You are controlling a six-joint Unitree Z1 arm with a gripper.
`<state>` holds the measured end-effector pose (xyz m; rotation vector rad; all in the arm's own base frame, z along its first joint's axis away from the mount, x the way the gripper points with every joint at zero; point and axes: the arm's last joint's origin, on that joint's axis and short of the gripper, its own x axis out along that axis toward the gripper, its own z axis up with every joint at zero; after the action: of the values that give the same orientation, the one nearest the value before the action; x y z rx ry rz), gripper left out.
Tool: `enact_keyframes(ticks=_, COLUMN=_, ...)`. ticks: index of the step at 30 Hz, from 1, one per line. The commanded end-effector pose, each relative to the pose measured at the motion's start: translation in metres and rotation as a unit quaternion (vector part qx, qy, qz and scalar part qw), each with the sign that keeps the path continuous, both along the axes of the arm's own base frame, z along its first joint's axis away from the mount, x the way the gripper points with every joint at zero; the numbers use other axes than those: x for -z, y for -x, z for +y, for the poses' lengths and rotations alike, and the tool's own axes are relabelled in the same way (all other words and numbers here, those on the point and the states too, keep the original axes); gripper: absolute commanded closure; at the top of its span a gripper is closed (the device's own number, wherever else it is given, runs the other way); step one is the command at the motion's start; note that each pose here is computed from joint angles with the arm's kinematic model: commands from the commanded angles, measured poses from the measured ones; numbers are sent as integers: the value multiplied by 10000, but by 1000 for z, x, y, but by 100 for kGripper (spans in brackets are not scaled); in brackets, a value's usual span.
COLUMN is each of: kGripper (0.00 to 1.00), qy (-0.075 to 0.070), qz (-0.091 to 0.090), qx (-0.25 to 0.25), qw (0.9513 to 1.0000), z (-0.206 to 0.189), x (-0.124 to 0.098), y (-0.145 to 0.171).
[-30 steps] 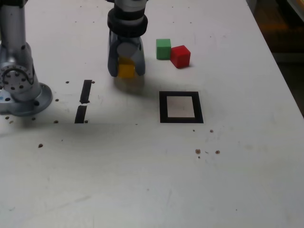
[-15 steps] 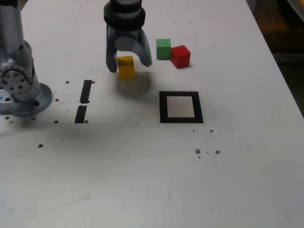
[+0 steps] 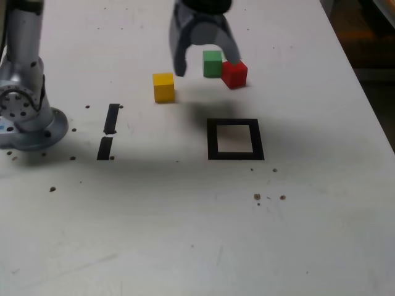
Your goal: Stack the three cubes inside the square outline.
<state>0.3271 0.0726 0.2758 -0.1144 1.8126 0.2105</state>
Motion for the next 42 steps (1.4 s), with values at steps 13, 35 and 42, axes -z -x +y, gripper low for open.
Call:
enact_keyframes(ticks=13, kGripper=7, qy=-260, qz=-884, qx=-1077, qw=9899, z=36, x=-4, y=-58)
enact_keyframes(ticks=35, kGripper=14, qy=-53, qz=-333, qx=-1325, qw=9906, z=49, x=40, y=-47)
enact_keyframes(ticks=42, kGripper=26, qy=-66, qz=-369, qx=-1435, qw=9889, z=60, x=53, y=-49)
